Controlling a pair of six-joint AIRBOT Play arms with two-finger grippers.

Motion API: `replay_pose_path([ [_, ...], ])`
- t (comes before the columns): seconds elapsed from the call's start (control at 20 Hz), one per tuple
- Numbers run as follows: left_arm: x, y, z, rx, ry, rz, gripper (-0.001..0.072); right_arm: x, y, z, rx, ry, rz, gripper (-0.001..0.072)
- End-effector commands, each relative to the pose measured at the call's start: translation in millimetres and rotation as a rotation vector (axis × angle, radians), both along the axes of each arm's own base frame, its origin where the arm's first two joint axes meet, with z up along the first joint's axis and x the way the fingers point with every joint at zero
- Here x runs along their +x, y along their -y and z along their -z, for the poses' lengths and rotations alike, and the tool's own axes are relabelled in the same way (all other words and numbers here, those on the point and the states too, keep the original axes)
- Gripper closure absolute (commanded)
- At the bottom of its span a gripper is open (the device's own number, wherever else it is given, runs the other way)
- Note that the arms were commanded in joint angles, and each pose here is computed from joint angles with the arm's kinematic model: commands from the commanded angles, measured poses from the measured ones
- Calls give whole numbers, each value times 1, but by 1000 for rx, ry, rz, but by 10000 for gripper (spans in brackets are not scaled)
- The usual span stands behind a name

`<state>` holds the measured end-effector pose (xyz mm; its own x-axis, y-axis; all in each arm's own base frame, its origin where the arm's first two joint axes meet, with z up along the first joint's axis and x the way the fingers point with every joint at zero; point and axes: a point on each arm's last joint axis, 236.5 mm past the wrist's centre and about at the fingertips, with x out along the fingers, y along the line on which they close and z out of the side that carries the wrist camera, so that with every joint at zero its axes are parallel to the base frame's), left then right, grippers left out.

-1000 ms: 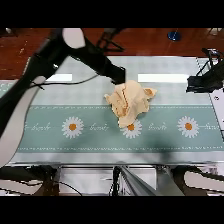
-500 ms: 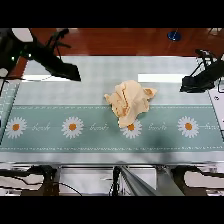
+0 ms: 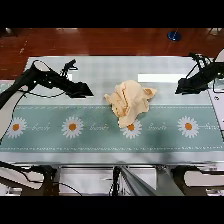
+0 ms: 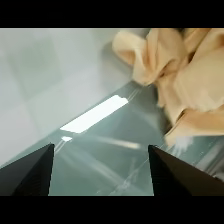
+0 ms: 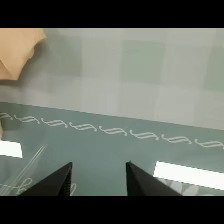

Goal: Fold the shirts.

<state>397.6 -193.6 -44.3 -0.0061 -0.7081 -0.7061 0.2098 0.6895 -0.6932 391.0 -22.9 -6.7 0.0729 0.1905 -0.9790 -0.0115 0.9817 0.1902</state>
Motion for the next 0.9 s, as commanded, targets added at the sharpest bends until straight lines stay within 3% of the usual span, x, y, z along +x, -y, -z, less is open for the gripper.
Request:
replay_pose_path([
  [0.0, 17, 28, -4, -192, -50, -100, 4, 0, -2, 1, 8, 0, -5, 315],
  [0.3, 20, 49, 5, -198, -103, -158, 5, 2, -6, 0, 27, 6, -2, 315],
  [0.85, -13, 108, 14, -164, -162, -84, 8, 3, -12, -2, 51, 11, -1, 316],
])
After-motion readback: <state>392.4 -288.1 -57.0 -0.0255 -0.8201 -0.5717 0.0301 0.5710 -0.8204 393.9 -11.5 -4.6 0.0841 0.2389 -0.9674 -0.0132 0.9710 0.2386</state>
